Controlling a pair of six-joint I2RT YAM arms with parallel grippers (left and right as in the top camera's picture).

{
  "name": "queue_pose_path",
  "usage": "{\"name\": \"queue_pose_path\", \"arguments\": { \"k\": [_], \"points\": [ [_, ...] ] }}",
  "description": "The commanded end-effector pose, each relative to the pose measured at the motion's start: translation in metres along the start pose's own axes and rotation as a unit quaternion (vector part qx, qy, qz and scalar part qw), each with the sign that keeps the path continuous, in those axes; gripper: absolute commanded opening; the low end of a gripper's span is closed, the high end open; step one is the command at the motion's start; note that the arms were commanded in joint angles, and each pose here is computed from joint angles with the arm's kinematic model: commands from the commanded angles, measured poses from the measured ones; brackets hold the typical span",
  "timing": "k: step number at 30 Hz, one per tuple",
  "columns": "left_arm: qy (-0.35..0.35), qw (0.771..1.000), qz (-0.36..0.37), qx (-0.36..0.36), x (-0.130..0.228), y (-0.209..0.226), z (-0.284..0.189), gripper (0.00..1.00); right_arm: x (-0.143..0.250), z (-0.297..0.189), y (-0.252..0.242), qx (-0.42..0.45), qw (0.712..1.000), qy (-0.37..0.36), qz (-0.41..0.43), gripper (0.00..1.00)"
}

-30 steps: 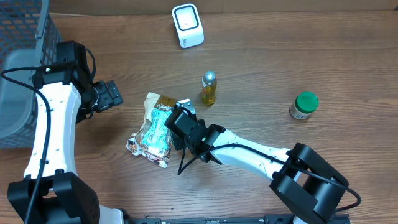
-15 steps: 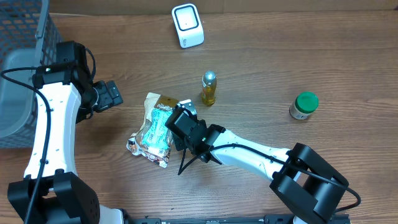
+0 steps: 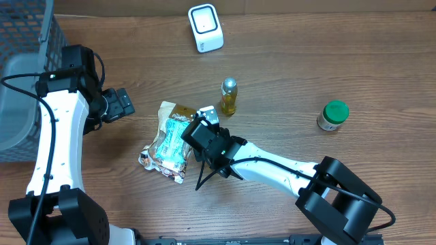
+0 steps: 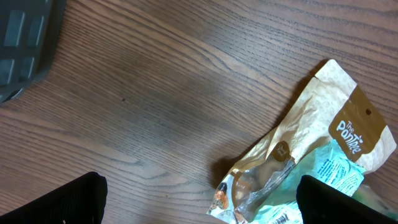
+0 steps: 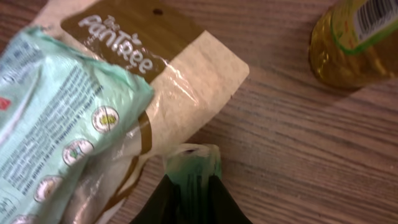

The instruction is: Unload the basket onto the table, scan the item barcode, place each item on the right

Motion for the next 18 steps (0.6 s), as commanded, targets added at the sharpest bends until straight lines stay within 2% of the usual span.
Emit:
{"name": "queue_pose_path", "arguments": {
  "k": [1, 6, 12, 18],
  "points": [
    [-0.001, 1.000, 0.000, -0.001, -0.0011, -0.0003, -0.0001, 1.00, -0.0097, -0.0092, 0.0019, 0.001, 1.000, -0.029, 0.009, 0.14],
    [-0.001, 1.000, 0.000, -0.001, -0.0011, -0.0003, -0.0001, 1.00, -0.0089, -0.0092, 0.0013, 0.003, 1.000, -0.026, 0.008, 0.32],
    [-0.001, 1.000, 0.000, -0.001, -0.0012, -0.0003, -0.0001, 1.00, -0.0090, -0.0092, 0.0014, 0.002, 1.000, -0.027, 0.008, 0.67],
    [-0.001, 1.000, 0.000, -0.001, -0.0012, -0.0003, -0.0001, 1.00, -0.0087, -0.0091, 0.0013, 0.003, 1.000, -0.026, 0.008, 0.82]
  ]
}}
Point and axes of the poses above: each gripper's point midway between its finger pads, its own z axis out along the fingers, its own y axis along the line the jaws close on, x = y × z, the point moved 9 cm from there along -z, back along the fingers, and after that the axes turned 2 degrees about z, right-handed, at the moved point
